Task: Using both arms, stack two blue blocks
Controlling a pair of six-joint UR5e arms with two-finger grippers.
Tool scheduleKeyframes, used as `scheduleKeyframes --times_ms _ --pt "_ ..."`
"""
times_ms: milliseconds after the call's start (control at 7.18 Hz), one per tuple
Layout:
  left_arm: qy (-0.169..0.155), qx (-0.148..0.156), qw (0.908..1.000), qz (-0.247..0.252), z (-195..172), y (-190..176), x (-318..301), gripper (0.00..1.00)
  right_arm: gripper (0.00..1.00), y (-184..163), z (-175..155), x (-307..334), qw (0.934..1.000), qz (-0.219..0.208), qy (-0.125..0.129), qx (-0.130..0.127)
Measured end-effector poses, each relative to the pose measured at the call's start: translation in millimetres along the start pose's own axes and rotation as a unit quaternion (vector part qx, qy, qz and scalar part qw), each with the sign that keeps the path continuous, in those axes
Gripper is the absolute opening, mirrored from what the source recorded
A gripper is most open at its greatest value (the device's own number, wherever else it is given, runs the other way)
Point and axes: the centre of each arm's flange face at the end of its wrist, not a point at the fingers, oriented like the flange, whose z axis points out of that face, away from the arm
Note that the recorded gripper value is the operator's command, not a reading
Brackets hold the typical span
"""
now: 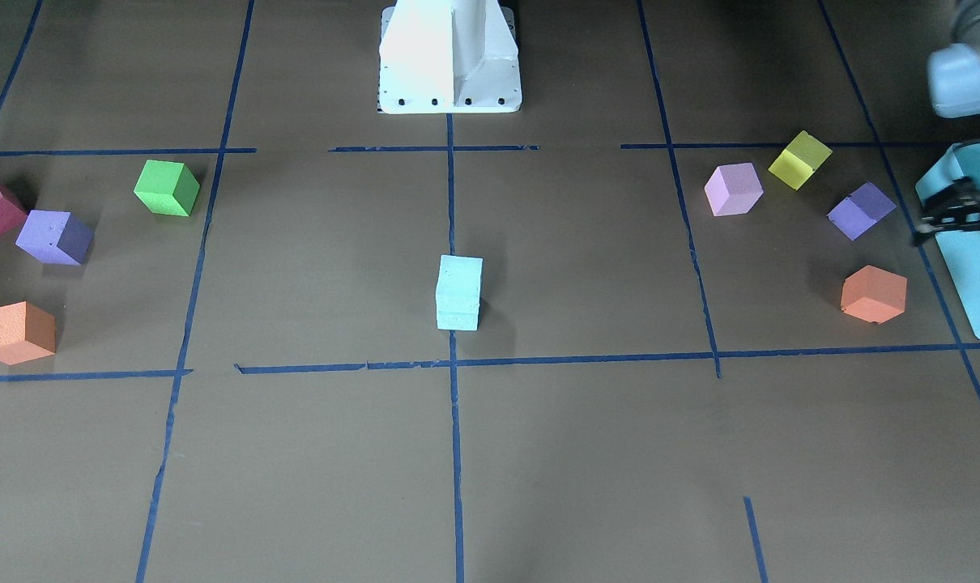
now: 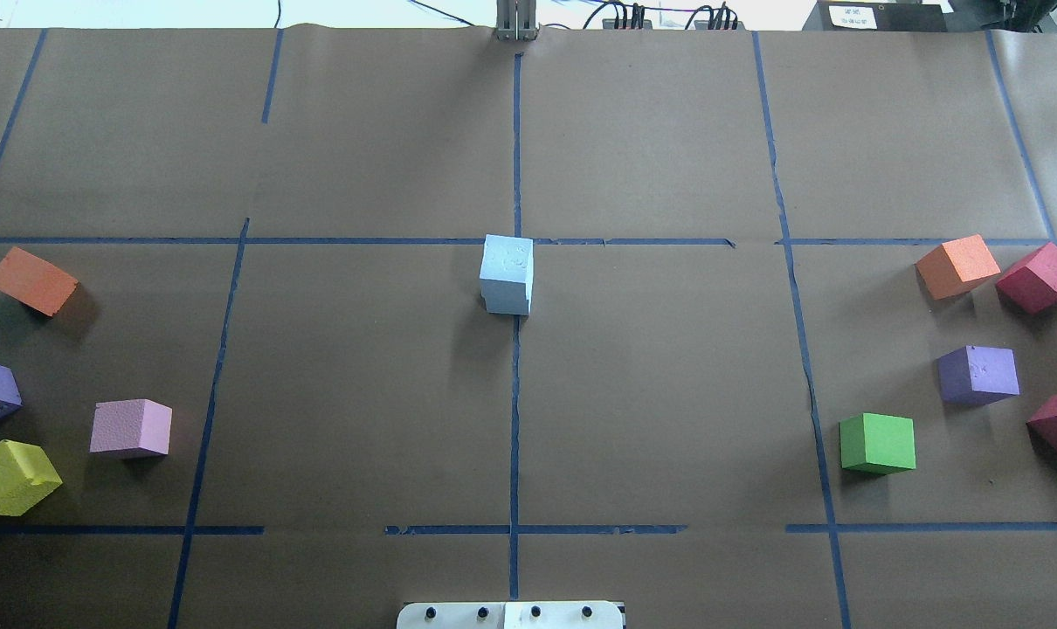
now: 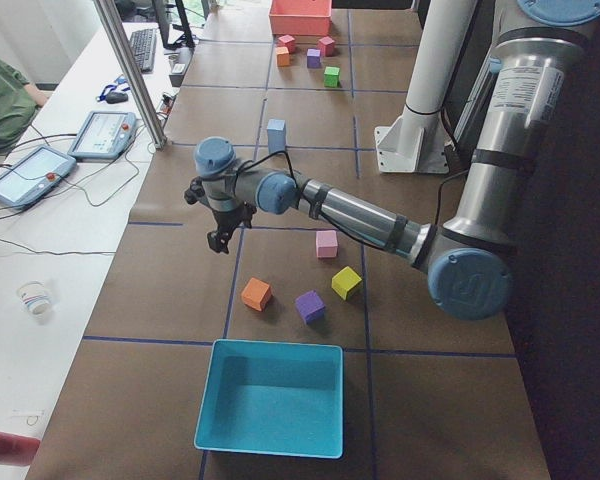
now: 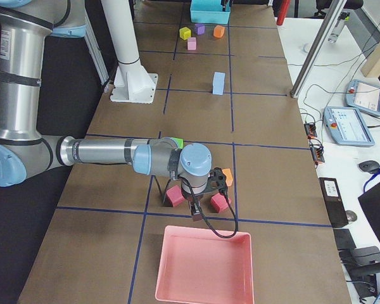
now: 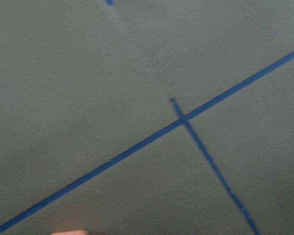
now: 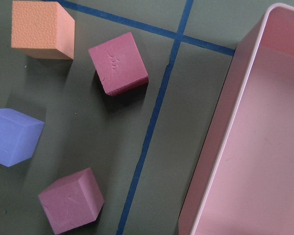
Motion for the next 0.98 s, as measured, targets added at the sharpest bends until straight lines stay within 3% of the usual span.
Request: scheduleKeyframes --times_ms 279,418,697,975 --pt "-0.014 -0.012 0.9966 -0.081 1 95 -83 1.0 1.0 0 0 0 1.0 0.0 0.0 0.0" --pt "-0.018 -0.017 0.9942 -0.105 6 122 -103 1.0 1.0 0 0 0 1.0 0.0 0.0 0.0" --pt "-0.025 -0.031 0.9905 -0.132 22 163 -122 1.0 1.0 0 1 0 1.0 0.0 -0.001 -0.001" --pt "-0.031 -0.039 0.9891 -0.139 27 178 -125 1.0 1.0 0 2 0 1.0 0.0 -0.002 -0.001"
